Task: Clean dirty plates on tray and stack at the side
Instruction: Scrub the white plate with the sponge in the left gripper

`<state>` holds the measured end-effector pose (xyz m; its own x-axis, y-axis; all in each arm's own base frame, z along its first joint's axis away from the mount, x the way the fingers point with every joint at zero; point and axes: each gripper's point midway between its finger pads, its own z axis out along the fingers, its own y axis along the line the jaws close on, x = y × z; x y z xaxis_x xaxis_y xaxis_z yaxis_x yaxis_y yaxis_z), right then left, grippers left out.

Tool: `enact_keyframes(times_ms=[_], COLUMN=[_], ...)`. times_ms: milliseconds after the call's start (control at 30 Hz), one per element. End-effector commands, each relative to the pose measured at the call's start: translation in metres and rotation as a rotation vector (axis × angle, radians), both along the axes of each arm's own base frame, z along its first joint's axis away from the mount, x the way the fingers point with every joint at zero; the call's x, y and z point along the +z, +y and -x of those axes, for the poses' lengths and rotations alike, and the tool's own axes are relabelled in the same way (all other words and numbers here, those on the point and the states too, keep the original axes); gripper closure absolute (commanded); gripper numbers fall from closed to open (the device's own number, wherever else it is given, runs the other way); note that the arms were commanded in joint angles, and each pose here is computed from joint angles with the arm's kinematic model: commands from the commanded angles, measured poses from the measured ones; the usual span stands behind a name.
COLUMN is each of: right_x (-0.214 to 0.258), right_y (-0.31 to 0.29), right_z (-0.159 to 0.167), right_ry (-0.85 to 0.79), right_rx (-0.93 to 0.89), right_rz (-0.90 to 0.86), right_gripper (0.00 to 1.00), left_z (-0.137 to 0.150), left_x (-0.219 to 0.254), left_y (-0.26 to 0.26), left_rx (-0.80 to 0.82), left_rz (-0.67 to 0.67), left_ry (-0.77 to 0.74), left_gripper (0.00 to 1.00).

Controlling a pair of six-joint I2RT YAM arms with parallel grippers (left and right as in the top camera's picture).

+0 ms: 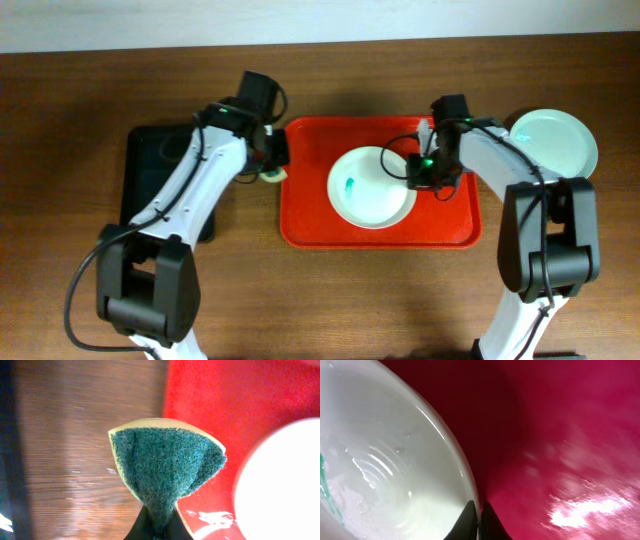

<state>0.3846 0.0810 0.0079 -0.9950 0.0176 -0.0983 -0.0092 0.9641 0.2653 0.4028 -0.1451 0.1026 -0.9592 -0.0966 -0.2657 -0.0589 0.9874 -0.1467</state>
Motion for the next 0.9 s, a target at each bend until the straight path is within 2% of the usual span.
enact_keyframes(times_ms=[0,100,200,333,600,733,833,867], right_x=[-0.005,-0.007,-0.005,-0.004,-0.004,-0.003,-0.003,-0.003], right_y=[0.029,0.048,0.061,0.063,0.064,0.064,0.064,0.064], right_z=[0.003,0.001,-0.003,-0.008,-0.009,-0.010,-0.009,-0.009], right_ry=[0.012,-0.016,-0.028,-0.045,-0.049,-0.054,-0.051,-0.052], right_rx=[-0.027,0.020,-0.029,-0.043,-0.043,-0.043,-0.043,-0.043], right_rz=[-0.012,-0.012,-0.030,-0.038,-0.039,-0.040,-0.039,-0.039], right_gripper=[0.96,0.96,0.96,0.96,0.96,0.96,0.96,0.96], left_z=[0.008,0.010,0.014,0.018,0.010,0.002,-0.011,-0.014], left_x=[-0.002,-0.008,-0.032,-0.054,-0.104,-0.128,-0.111,-0.105], left_y=[-0.033,-0.058,-0.079,-0.105,-0.111,-0.058,-0.001,0.007], left_rx=[-0.052,-0.079,-0.037,-0.085,-0.076,0.002,0.028,0.033], left_rz=[0.043,0.069,0.083,0.122,0.111,-0.177,-0.497,-0.551], left_ry=[0.002,-0.005,0.035,0.068,0.102,0.059,-0.038,-0.057], left_gripper=[1.00,1.00,1.00,1.00,1.00,1.00,1.00,1.00])
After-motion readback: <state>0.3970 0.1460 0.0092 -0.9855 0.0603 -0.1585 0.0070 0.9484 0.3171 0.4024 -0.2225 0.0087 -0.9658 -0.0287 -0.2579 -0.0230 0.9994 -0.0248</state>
